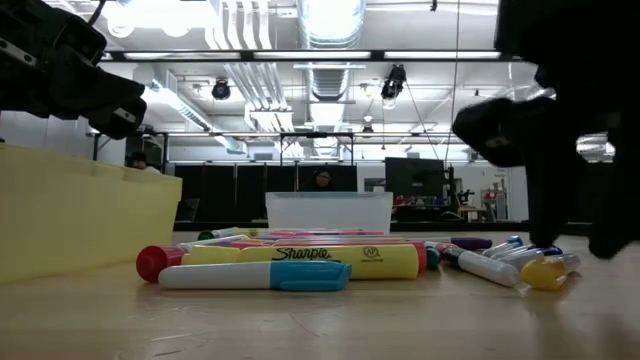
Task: Pick & Place Markers
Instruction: Put the small yellow highlighter pen into the orange bin, then put the small dark blue highlighter pen into the orange bin
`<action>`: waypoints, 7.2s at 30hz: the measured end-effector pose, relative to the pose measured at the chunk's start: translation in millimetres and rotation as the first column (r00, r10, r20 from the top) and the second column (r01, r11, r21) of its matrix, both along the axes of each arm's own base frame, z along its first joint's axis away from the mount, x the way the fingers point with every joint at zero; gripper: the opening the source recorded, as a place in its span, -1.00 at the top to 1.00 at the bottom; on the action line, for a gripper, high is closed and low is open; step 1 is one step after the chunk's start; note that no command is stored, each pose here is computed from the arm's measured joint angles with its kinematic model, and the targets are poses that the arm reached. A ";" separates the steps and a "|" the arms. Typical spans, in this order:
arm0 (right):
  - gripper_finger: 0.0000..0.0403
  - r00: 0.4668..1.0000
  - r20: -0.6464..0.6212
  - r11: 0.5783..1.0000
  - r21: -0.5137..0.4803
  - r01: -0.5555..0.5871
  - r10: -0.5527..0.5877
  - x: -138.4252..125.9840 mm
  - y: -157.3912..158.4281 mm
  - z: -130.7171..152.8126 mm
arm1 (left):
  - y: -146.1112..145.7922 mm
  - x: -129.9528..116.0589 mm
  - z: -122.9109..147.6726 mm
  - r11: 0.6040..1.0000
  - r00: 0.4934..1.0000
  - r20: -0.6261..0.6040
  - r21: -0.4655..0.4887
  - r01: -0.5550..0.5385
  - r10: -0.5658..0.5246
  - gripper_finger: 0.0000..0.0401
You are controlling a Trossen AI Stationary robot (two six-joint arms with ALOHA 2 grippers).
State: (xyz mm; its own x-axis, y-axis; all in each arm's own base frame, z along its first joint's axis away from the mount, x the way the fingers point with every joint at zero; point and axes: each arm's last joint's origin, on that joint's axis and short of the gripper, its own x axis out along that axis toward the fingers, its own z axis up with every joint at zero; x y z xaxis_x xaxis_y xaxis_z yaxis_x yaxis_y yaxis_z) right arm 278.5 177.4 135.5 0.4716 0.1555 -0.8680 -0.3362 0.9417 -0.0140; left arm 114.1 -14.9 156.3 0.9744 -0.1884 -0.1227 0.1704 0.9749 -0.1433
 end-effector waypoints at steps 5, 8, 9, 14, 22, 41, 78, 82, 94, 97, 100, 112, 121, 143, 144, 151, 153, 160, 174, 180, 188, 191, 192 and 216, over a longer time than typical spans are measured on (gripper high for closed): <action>0.41 0.999 -0.035 1.000 -0.022 0.004 -0.005 2.2 -0.6 -13.2 | 0.0 0.0 -0.1 1.000 1.000 -0.002 0.000 0.000 0.000 1.00; 0.44 0.999 -0.054 1.000 -0.018 0.004 -0.005 2.7 0.2 -17.9 | 0.0 0.0 -0.3 1.000 1.000 -0.003 0.000 0.000 0.000 1.00; 0.46 0.998 -0.057 1.000 -0.014 0.002 -0.003 2.6 0.3 -18.0 | 0.0 0.0 -0.3 1.000 1.000 -0.004 0.000 0.000 0.000 1.00; 0.65 0.999 -0.048 1.000 -0.002 0.006 -0.007 2.2 -0.6 -13.2 | 0.0 -0.1 -0.4 1.000 1.000 -0.005 0.001 0.000 0.000 1.00; 0.86 0.998 -0.045 0.999 0.022 0.044 -0.043 1.1 -5.1 -4.8 | 0.0 -0.1 -0.5 1.000 1.000 -0.006 0.001 0.000 0.000 1.00; 0.82 0.961 -0.088 0.952 0.138 0.273 -0.262 -18.6 -6.0 81.1 | 0.0 -0.1 -0.8 1.000 1.000 -0.009 0.001 0.000 0.000 1.00; 0.81 0.651 -0.401 0.670 0.113 0.734 -0.645 -136.5 38.2 105.6 | 0.0 -0.3 -3.1 1.000 0.999 -0.032 0.004 0.000 0.000 1.00; 0.81 0.623 -0.400 0.654 0.074 0.753 -0.672 -138.1 40.6 99.3 | 0.0 -0.3 -3.1 1.000 0.999 -0.032 0.004 0.001 -0.001 1.00; 0.81 0.565 -0.392 0.629 -0.048 0.776 -0.726 -131.1 52.8 68.3 | 0.0 -0.3 -3.3 1.000 0.999 -0.035 0.004 0.001 -0.001 1.00; 0.81 0.567 -0.387 0.634 -0.064 0.770 -0.727 -130.2 53.4 64.6 | 0.0 -0.3 -3.4 1.000 0.999 -0.036 0.004 0.000 0.000 1.00; 0.80 0.565 -0.386 0.633 -0.068 0.771 -0.729 -129.3 53.2 63.6 | 0.0 -0.4 -3.5 1.000 0.999 -0.037 0.004 0.001 -0.001 1.00; 0.30 0.555 -0.371 0.618 -0.068 0.783 -0.744 -125.0 50.0 63.4 | 0.0 -0.4 -4.0 1.000 0.999 -0.042 0.005 0.000 0.000 1.00; 0.10 0.563 -0.371 0.625 -0.065 0.778 -0.739 -125.0 49.1 64.9 | 0.0 -0.4 -3.9 1.000 0.999 -0.042 0.005 0.001 -0.001 1.00; 0.08 0.583 -0.370 0.644 -0.056 0.763 -0.723 -123.2 50.6 68.9 | 0.0 -0.4 -4.0 1.000 0.999 -0.042 0.005 0.000 0.000 1.00; 0.08 0.582 -0.370 0.643 -0.056 0.764 -0.724 -122.5 50.2 68.9 | 0.0 -0.4 -4.0 1.000 0.999 -0.042 0.005 0.000 0.000 1.00; 0.09 0.609 -0.370 0.666 -0.038 0.745 -0.702 -112.9 48.5 75.7 | 0.0 -0.4 -3.9 1.000 0.999 -0.042 0.005 0.000 0.000 1.00; 0.11 0.622 -0.370 0.676 -0.023 0.737 -0.690 -107.4 48.0 80.6 | 0.0 -0.4 -4.0 1.000 0.999 -0.042 0.005 0.000 0.000 1.00; 0.15 0.699 -0.293 0.727 0.020 0.686 -0.652 -88.8 43.3 95.4 | 0.0 -0.4 -4.0 1.000 0.999 -0.042 0.005 0.000 0.000 1.00; 0.17 0.787 -0.172 0.800 -0.011 0.600 -0.592 -60.0 21.2 100.9 | 0.0 -0.4 -3.9 1.000 0.999 -0.042 0.005 0.000 0.000 1.00; 0.17 0.801 -0.164 0.814 -0.019 0.581 -0.575 -57.9 19.4 101.0 | 0.0 -0.4 -4.0 1.000 0.999 -0.042 0.005 0.001 0.000 1.00; 0.17 0.820 -0.129 0.827 -0.004 0.562 -0.558 -54.4 19.9 101.6 | 0.0 -0.4 -4.0 1.000 0.999 -0.042 0.005 0.000 0.000 1.00; 0.17 0.836 -0.092 0.839 0.016 0.544 -0.541 -50.3 20.7 102.5 | 0.0 -0.4 -4.0 1.000 0.999 -0.042 0.005 0.000 0.000 1.00; 0.17 0.844 -0.074 0.845 0.021 0.534 -0.532 -48.5 20.8 102.8 | 0.0 -0.4 -4.1 1.000 0.999 -0.042 0.005 0.000 0.000 1.00; 0.17 0.936 0.078 0.939 0.002 0.343 -0.342 -21.2 0.6 79.7 | 0.0 -0.4 -4.1 1.000 0.999 -0.042 0.005 0.000 0.000 1.00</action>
